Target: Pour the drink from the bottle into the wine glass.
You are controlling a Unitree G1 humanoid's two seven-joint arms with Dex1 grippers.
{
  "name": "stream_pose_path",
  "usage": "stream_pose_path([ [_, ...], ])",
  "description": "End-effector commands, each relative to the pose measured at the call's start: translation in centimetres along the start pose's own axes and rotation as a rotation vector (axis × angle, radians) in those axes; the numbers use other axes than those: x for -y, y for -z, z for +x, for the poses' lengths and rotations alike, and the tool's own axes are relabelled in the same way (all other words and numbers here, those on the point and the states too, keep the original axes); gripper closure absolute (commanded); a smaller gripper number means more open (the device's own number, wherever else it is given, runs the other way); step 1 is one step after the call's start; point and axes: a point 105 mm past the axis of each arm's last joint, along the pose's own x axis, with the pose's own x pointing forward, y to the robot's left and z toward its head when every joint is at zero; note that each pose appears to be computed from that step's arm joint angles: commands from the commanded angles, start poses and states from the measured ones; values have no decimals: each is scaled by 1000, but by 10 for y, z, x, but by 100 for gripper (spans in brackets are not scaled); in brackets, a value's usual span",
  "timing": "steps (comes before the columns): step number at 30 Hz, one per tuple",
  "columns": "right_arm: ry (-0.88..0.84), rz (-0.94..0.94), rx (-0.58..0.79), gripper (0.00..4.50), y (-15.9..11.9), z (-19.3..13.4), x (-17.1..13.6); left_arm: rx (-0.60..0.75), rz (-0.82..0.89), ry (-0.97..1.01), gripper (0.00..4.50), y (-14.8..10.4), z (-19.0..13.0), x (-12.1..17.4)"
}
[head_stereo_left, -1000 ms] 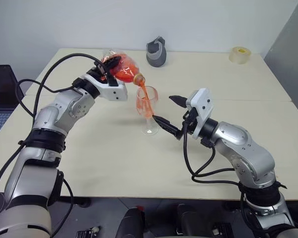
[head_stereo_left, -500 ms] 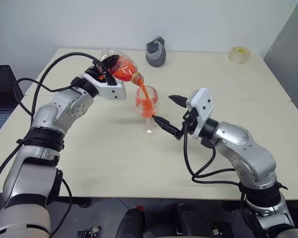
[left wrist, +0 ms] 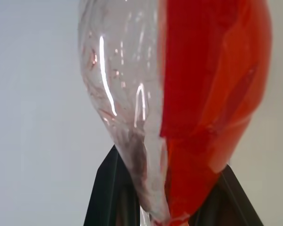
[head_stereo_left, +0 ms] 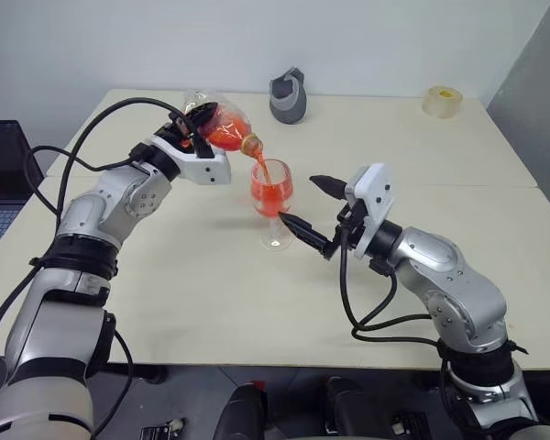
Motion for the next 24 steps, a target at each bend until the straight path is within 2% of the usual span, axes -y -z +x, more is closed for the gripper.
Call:
stream_pose_path([
  [1,1,-21,115,0,-21,-6,-1,12,41,-69,375,2,3,-25],
  [24,-62,10,126,0,-13,-9,-16,18,48,-77,375,3,6,-29],
])
